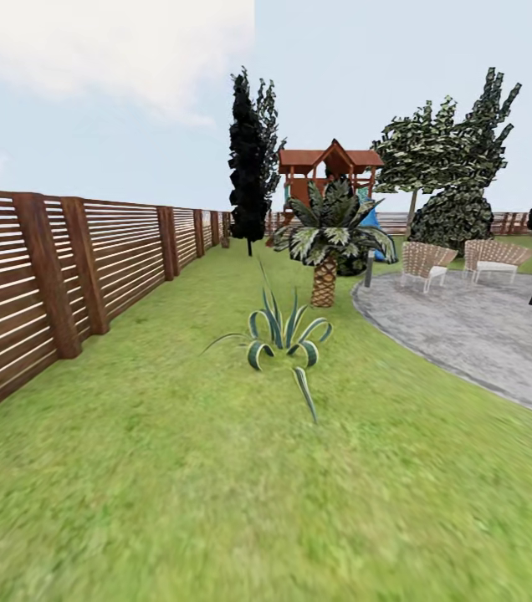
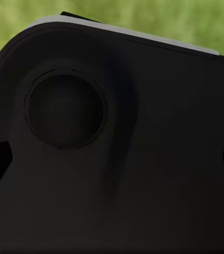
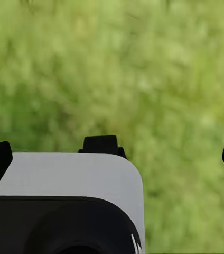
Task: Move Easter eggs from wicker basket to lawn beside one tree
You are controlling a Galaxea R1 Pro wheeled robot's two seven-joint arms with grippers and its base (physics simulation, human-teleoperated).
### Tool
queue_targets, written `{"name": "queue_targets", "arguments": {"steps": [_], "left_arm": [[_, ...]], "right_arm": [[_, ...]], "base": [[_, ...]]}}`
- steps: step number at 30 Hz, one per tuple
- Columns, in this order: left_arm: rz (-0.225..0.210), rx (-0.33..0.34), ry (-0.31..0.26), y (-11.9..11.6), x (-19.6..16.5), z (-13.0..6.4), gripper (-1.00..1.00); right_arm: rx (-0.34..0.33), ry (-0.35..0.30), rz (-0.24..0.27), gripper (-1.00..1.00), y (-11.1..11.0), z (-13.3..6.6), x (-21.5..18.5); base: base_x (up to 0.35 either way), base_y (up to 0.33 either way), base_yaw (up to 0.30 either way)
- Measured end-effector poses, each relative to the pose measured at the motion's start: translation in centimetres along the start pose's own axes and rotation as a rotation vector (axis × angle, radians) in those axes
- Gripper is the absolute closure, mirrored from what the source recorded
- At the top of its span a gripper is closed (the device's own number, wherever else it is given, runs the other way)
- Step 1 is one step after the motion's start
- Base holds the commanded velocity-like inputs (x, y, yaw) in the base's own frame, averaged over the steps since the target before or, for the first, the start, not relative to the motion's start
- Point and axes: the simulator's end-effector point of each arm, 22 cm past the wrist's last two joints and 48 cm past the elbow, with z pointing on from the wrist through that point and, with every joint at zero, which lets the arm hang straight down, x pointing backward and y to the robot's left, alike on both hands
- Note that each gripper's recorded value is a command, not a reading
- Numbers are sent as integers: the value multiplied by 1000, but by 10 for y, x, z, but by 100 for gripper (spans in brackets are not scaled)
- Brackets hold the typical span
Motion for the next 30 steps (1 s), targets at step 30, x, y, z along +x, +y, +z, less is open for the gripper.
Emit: {"name": "queue_targets", "arguments": {"steps": [30], "left_arm": [[1,0,5,0,1,0,-100]], "right_arm": [[0,0,0,-100,0,0,0]], "base": [[250,263,0]]}}
